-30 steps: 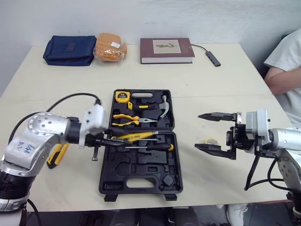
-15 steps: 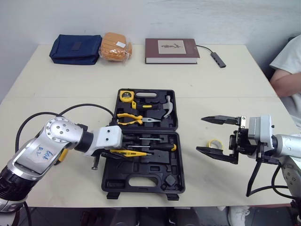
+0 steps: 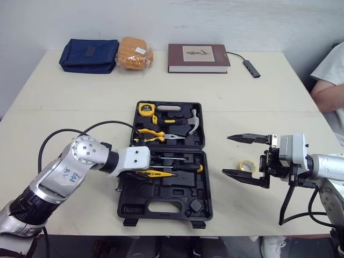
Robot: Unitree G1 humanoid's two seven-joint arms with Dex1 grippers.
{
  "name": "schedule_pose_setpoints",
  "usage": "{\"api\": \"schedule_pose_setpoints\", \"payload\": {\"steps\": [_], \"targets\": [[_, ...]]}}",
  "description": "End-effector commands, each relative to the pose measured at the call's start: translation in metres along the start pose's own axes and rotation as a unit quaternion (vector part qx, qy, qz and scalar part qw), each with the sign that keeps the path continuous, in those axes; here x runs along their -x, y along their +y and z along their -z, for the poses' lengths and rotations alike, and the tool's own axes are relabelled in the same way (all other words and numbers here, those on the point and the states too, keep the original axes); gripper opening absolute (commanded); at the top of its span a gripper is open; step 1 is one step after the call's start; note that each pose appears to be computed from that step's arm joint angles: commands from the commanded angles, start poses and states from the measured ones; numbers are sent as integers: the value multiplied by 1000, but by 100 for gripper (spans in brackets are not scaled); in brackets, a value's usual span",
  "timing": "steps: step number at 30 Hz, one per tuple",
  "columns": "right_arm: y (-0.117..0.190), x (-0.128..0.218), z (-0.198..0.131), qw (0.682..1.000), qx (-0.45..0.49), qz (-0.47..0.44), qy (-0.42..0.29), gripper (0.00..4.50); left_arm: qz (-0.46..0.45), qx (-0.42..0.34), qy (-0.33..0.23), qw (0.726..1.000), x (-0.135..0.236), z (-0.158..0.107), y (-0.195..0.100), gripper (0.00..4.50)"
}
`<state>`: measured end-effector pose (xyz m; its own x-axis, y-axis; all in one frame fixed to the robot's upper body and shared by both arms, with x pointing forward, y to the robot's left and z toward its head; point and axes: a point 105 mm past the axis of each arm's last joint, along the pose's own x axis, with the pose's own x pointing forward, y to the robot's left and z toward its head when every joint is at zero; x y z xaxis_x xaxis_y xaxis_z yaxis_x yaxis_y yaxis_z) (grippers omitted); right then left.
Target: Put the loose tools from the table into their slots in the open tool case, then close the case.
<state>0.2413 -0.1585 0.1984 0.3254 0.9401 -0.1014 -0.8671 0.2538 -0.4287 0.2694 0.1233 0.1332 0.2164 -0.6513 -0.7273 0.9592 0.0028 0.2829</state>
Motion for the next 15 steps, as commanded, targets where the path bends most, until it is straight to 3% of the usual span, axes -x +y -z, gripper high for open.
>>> {"api": "schedule_pose_setpoints", "payload": {"steps": [1, 15], "targets": [[1, -1, -7, 1000, 16, -1, -12, 450, -14, -10, 10, 1000, 0, 0, 5, 29], [3, -3, -5, 1000, 13, -1, -14, 450, 22, -20, 55, 998, -2, 14, -5, 29]]}}
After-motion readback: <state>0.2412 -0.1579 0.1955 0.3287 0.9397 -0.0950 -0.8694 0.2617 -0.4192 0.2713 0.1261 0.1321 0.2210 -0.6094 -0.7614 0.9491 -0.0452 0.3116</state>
